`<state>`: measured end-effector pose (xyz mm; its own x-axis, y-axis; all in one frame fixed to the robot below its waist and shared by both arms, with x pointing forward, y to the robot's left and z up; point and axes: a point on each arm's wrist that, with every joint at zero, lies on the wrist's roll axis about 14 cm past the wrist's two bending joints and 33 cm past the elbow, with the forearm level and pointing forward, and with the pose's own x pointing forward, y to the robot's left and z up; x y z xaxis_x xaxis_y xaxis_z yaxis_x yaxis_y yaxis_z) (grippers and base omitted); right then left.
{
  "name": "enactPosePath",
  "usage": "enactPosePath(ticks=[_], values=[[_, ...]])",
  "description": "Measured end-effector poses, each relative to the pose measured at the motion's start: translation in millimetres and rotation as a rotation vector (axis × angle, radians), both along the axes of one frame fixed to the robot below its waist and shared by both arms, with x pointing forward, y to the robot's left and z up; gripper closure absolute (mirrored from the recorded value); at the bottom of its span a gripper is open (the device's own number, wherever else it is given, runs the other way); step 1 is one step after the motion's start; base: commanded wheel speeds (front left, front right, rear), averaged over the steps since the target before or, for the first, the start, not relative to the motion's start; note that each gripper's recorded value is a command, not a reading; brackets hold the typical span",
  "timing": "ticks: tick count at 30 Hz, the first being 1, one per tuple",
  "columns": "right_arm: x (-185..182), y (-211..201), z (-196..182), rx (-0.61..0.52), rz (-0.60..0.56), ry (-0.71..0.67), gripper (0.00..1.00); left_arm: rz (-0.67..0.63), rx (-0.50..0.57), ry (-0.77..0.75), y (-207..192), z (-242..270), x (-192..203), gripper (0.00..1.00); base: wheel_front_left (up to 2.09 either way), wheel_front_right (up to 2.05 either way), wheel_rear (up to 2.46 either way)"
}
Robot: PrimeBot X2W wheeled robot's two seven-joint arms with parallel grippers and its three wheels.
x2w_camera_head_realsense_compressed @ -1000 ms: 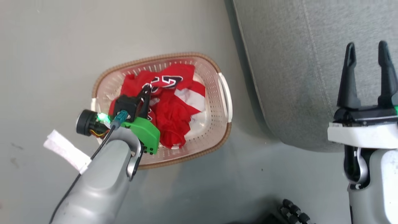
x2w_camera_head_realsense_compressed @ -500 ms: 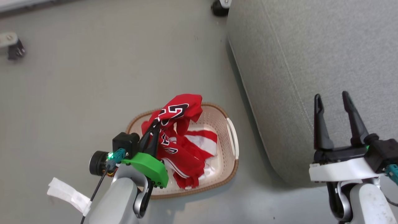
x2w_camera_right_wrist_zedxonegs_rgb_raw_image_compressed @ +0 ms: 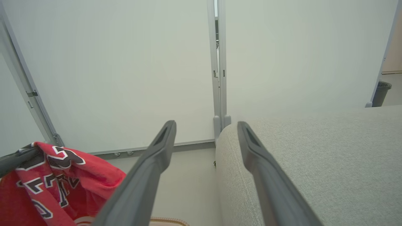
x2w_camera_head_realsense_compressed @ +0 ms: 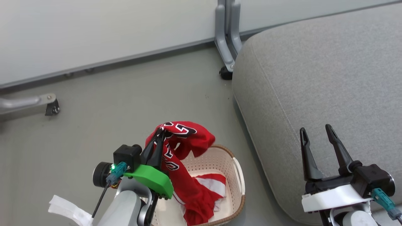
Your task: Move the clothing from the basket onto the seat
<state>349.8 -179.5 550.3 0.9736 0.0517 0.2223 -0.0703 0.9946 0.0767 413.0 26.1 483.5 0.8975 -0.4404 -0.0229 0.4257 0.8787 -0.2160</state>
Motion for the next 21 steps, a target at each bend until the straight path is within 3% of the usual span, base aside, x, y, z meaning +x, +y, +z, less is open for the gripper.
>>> enactPosePath(ticks=[8,21], values=[[-12.9,4.7,12.1,0.012,0.014,-0.041,0.0,-0.027,-0.013,-0.086,-8.2,30.9,-7.9,1.0,0.0,0.0,0.0],[-4.5,77.2,18.3,-0.035,0.229,-0.061,0.0,-0.209,-0.031,-0.195,-59.8,75.8,-12.0,1.0,0.0,0.0,0.0]])
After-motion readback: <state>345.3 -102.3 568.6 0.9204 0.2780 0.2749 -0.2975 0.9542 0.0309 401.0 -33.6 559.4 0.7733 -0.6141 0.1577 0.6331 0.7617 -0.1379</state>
